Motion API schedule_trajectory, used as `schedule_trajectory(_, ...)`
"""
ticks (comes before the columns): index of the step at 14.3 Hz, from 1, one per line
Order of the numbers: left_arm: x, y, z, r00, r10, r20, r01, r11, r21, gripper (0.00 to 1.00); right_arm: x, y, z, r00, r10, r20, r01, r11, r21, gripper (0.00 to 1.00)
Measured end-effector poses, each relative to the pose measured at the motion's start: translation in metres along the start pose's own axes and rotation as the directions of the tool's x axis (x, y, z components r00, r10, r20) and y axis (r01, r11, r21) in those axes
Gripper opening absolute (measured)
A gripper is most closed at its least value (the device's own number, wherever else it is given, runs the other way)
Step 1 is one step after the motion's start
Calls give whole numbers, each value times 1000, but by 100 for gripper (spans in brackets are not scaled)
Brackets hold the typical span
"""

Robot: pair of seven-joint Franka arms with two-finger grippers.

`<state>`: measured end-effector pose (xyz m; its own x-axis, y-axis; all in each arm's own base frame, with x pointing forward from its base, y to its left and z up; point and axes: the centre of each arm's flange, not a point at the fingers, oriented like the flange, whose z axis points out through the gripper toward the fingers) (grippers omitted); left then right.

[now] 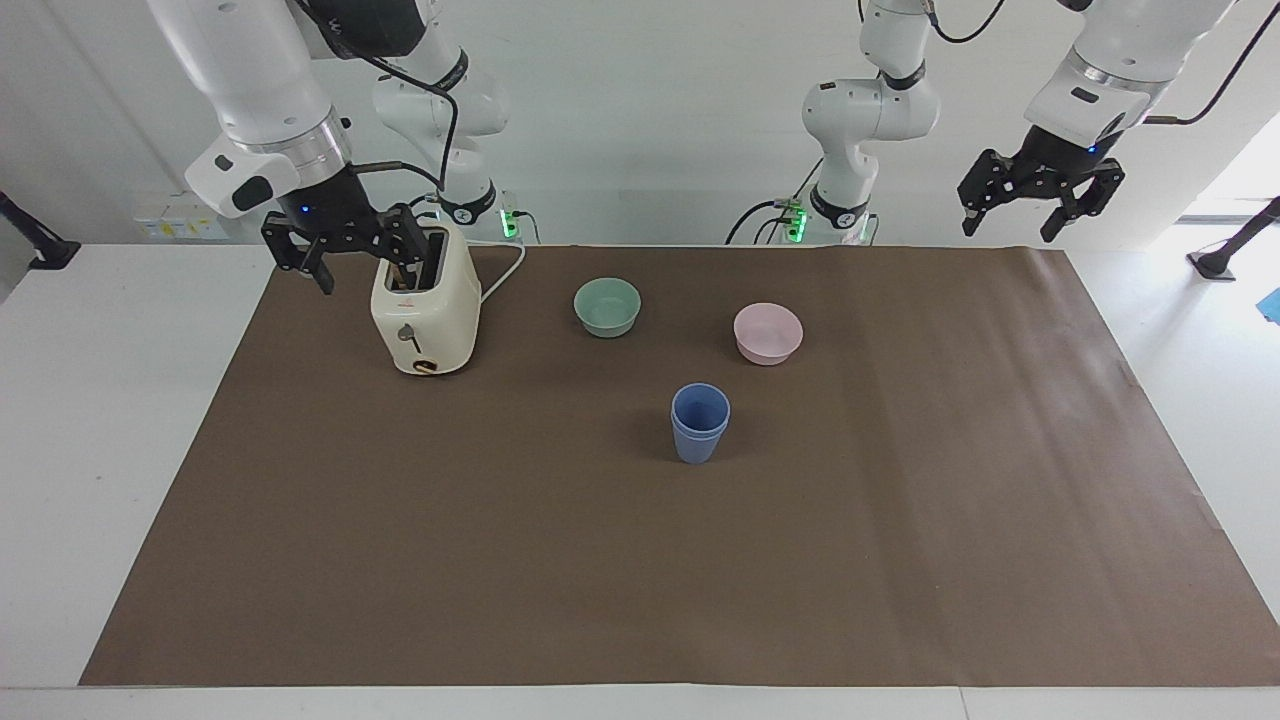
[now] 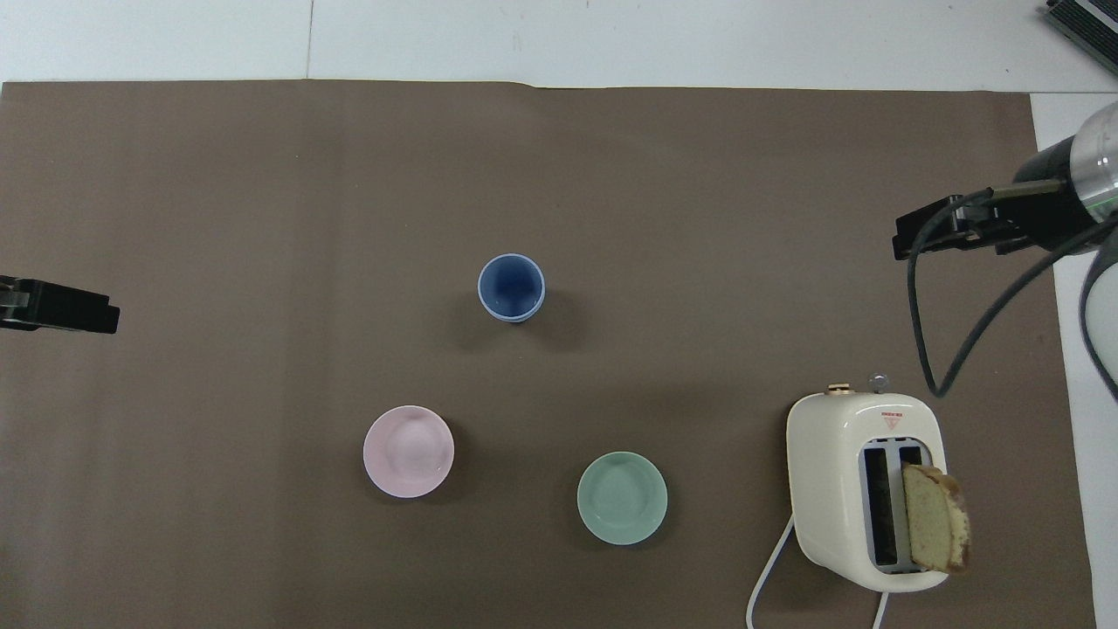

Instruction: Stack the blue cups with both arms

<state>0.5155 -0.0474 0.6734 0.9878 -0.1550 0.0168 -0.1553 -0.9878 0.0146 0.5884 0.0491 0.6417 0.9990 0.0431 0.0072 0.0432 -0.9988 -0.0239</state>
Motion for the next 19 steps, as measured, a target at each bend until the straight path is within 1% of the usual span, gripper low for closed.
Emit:
schedule_trajectory(11, 0, 0, 0, 1000, 0, 0, 0, 1000, 0, 100, -2, 19, 2, 999, 32, 7, -32, 999, -2, 100)
schedule_trajectory(19, 0, 0, 0, 1000, 0, 0, 0, 1000, 0, 100, -2, 20, 2, 999, 35, 7, -35, 999, -2, 100)
